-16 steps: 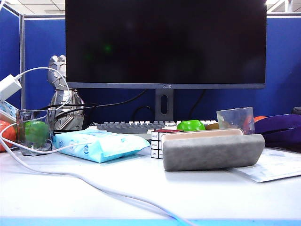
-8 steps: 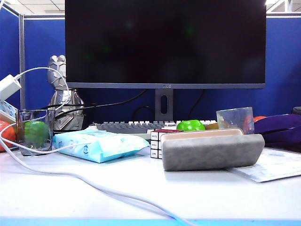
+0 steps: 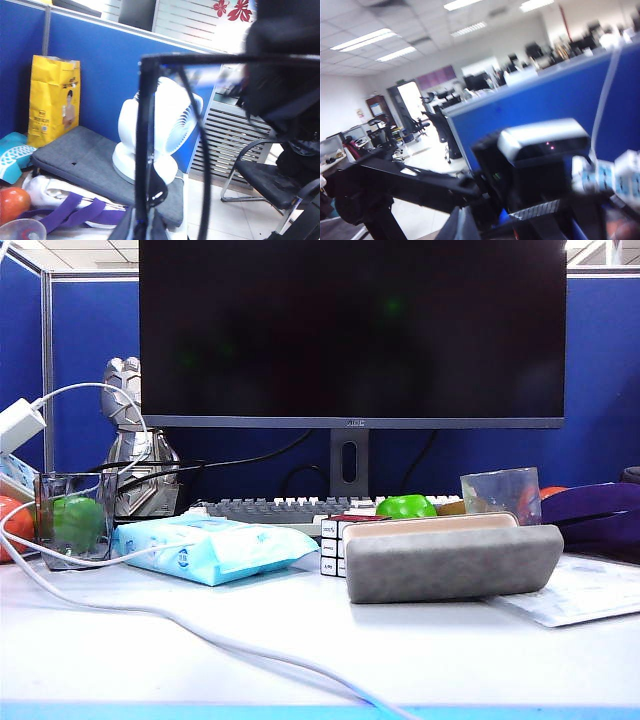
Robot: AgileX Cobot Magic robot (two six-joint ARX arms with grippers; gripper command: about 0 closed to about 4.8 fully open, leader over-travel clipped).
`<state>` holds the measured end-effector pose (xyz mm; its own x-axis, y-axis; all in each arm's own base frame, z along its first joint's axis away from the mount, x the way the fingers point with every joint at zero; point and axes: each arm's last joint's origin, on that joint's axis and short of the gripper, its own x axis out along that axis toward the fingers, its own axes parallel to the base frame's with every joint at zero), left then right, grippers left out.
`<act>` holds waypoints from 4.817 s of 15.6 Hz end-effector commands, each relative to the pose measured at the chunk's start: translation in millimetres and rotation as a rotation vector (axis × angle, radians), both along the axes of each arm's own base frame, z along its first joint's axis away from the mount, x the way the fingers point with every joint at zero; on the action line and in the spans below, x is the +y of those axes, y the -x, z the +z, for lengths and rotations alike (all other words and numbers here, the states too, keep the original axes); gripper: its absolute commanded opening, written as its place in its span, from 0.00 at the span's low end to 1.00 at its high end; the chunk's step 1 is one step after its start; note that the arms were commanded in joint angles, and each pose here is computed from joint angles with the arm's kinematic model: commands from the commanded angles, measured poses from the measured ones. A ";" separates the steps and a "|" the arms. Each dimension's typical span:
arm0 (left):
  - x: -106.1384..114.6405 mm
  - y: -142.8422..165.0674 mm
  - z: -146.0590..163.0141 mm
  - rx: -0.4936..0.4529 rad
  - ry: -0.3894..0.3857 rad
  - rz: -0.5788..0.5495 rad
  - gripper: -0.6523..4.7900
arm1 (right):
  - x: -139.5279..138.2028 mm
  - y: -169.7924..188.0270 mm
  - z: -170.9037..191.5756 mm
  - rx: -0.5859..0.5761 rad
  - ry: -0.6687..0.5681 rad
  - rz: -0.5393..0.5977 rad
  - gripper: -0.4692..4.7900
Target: Pick up the glasses, fold the temples of the glasses, place the glasses into the glasses case, and finally close the glasses case.
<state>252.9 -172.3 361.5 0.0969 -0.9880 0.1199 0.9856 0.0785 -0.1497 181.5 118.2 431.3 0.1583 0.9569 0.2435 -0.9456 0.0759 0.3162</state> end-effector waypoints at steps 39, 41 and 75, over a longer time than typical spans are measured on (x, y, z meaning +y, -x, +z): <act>-88.5 -6.6 -127.0 -0.200 -0.646 0.309 0.11 | -29.1 19.9 -0.8 -0.043 0.218 -0.753 0.08; -93.2 -8.3 -139.4 -0.218 -0.685 0.290 0.11 | -29.1 19.8 -1.7 -0.036 0.226 -0.752 0.08; -152.7 52.7 -205.5 -0.624 -1.235 0.447 0.11 | -42.7 47.8 11.1 -0.139 0.190 -0.748 0.08</act>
